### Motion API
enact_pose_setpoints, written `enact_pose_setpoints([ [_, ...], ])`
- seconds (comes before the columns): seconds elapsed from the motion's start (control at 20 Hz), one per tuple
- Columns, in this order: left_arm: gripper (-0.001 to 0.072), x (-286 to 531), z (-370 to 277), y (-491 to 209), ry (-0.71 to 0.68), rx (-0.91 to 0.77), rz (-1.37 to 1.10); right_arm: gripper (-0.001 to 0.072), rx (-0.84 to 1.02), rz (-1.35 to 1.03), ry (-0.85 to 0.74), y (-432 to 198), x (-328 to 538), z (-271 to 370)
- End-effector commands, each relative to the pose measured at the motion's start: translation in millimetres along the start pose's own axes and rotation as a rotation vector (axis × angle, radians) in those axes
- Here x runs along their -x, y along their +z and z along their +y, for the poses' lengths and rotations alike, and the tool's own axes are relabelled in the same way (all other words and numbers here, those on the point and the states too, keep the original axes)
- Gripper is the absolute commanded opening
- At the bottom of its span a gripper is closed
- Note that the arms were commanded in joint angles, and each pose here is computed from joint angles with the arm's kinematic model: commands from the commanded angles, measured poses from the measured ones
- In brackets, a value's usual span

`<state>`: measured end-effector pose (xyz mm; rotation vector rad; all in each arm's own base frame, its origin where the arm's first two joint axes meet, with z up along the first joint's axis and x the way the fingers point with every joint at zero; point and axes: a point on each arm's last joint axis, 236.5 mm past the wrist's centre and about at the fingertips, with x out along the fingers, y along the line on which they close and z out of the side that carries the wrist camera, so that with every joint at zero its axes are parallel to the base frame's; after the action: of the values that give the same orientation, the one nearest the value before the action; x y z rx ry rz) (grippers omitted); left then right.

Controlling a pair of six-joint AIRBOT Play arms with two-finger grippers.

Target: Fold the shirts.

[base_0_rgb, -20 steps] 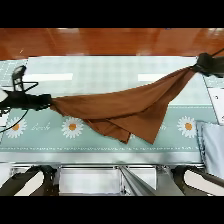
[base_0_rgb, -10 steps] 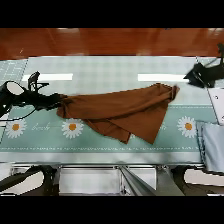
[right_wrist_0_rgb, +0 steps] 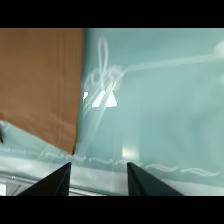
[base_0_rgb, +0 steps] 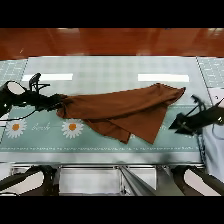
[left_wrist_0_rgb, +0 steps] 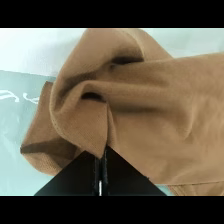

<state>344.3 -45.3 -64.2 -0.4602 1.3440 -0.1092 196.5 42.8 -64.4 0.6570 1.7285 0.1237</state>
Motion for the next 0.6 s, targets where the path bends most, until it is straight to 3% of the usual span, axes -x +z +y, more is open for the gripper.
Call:
enact_pose_setpoints([
  [0.0, 0.0027, 0.1, -0.1, -0.8, 0.000, -0.002, 0.004, 0.0412, 0.010, 0.059, 0.024, -33.8, -43.8, 6.5],
  [0.45, 0.0027, 0.1, -0.1, -0.9, -0.001, 0.002, 0.005, 0.0387, -0.029, -0.009, 0.179, 4.8, -87.4, 64.2],
  [0.5, 0.0027, 0.1, -0.1, -0.9, -0.001, 0.001, 0.005, 0.0274, -0.011, -0.041, 0.209, 13.8, -83.2, 75.6],
  [0.55, 0.0027, 0.1, -0.1, -0.8, -0.001, 0.001, 0.004, 0.0099, 0.041, -0.062, 0.241, 20.0, -76.5, 88.6],
])
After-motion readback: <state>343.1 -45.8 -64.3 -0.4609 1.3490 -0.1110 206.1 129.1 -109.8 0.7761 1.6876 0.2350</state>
